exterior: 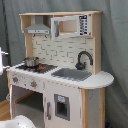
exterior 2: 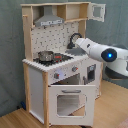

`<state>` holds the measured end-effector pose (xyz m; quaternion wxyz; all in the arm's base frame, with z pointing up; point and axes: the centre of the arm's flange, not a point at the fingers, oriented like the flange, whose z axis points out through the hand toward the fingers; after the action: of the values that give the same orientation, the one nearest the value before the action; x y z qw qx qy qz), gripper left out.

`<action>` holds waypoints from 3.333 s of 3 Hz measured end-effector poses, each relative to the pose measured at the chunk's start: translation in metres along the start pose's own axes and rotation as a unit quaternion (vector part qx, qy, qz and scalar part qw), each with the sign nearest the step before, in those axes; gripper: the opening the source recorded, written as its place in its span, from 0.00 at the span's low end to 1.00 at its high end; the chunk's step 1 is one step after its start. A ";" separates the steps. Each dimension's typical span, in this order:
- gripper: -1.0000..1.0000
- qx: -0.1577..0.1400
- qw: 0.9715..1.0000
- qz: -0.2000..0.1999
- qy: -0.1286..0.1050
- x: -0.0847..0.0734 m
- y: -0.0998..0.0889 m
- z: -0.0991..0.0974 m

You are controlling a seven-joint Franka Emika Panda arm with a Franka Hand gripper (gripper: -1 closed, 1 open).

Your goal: Play with the kitchen

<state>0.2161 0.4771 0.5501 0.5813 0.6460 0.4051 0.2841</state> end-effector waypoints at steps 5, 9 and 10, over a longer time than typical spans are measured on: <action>1.00 0.241 0.962 -0.102 -0.077 -0.083 -0.041 0.072; 1.00 0.392 0.903 -0.176 0.033 -0.076 -0.082 0.133; 1.00 0.402 0.894 -0.183 0.070 -0.068 -0.086 0.146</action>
<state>0.2868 0.3430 0.4489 0.2837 0.7178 0.6352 0.0300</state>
